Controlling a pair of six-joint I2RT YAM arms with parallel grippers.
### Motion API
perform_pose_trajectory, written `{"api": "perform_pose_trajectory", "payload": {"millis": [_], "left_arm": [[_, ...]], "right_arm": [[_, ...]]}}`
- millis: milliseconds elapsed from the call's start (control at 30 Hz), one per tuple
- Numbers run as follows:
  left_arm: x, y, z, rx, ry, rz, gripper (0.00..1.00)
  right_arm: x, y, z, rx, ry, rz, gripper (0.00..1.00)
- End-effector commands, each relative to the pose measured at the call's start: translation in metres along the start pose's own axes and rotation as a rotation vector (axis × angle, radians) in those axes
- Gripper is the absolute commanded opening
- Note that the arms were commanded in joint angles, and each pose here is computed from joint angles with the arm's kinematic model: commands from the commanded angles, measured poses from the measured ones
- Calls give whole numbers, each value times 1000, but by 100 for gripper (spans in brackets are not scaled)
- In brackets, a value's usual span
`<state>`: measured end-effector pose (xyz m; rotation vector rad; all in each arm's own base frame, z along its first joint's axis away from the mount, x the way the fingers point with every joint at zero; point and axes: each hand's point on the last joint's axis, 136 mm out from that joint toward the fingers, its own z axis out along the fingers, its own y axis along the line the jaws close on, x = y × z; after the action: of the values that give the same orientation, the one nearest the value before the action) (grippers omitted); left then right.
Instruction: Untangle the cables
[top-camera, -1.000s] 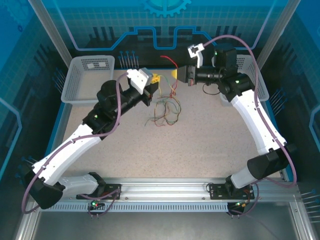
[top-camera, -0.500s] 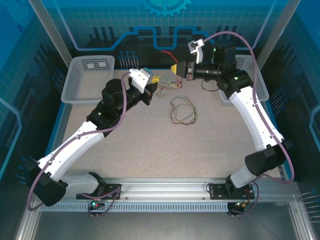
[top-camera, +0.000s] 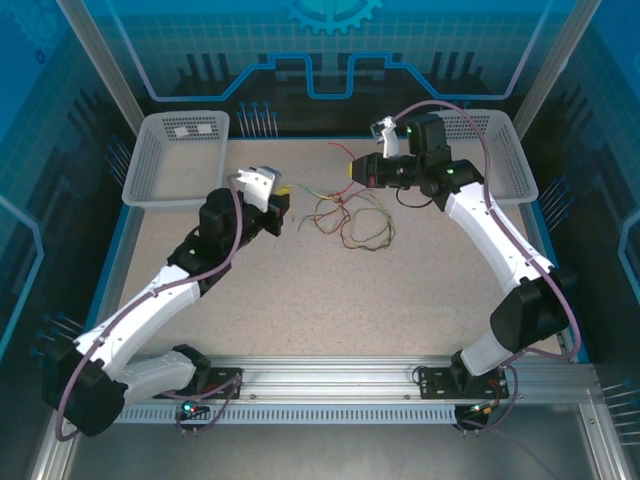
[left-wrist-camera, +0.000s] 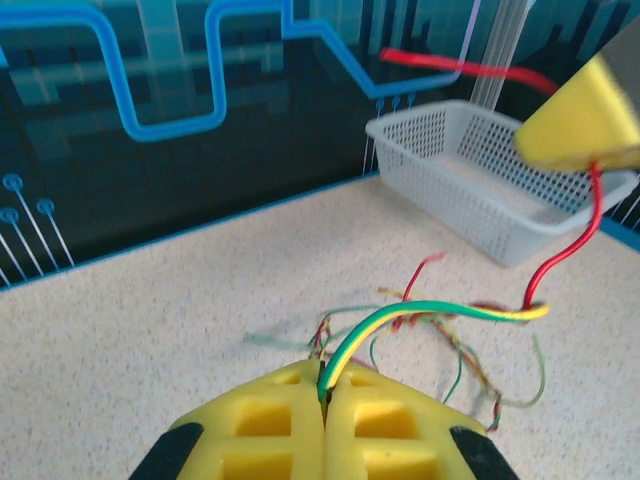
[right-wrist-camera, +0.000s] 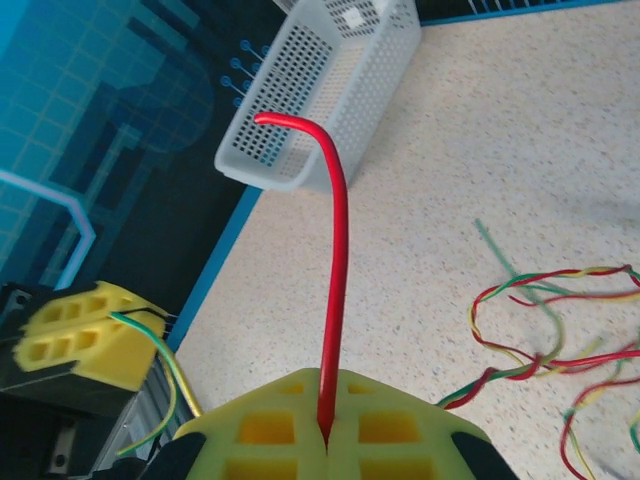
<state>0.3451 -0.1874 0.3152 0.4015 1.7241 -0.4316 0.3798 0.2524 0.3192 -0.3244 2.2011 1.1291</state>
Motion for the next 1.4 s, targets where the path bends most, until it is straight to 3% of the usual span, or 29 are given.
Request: {"api": "perform_pose_trajectory", "payload": {"millis": [0, 133, 233, 400, 533, 700, 1000, 1367], "left_arm": [[-71, -11, -24, 62, -171, -8, 0], [-111, -35, -43, 197, -259, -29, 0], [-121, -44, -48, 247, -279, -42, 0], [-90, -26, -24, 148, -190, -27, 0], [-51, -26, 9, 162, -59, -46, 0], [-14, -25, 34, 169, 19, -87, 0], [-21, -20, 22, 138, -23, -73, 0], [25, -1, 18, 43, 4, -110, 0]], "right_arm": [[-20, 58, -17, -126, -68, -145, 0], [-29, 102, -31, -247, -92, -202, 0], [-33, 113, -41, -253, -127, -214, 0], [-37, 108, -47, -232, -173, -204, 0], [-21, 78, -14, -146, -70, -161, 0], [1, 34, 22, -69, 4, -75, 0], [3, 31, 19, -44, -11, -93, 0], [10, -12, -4, 155, -121, -74, 0]]}}
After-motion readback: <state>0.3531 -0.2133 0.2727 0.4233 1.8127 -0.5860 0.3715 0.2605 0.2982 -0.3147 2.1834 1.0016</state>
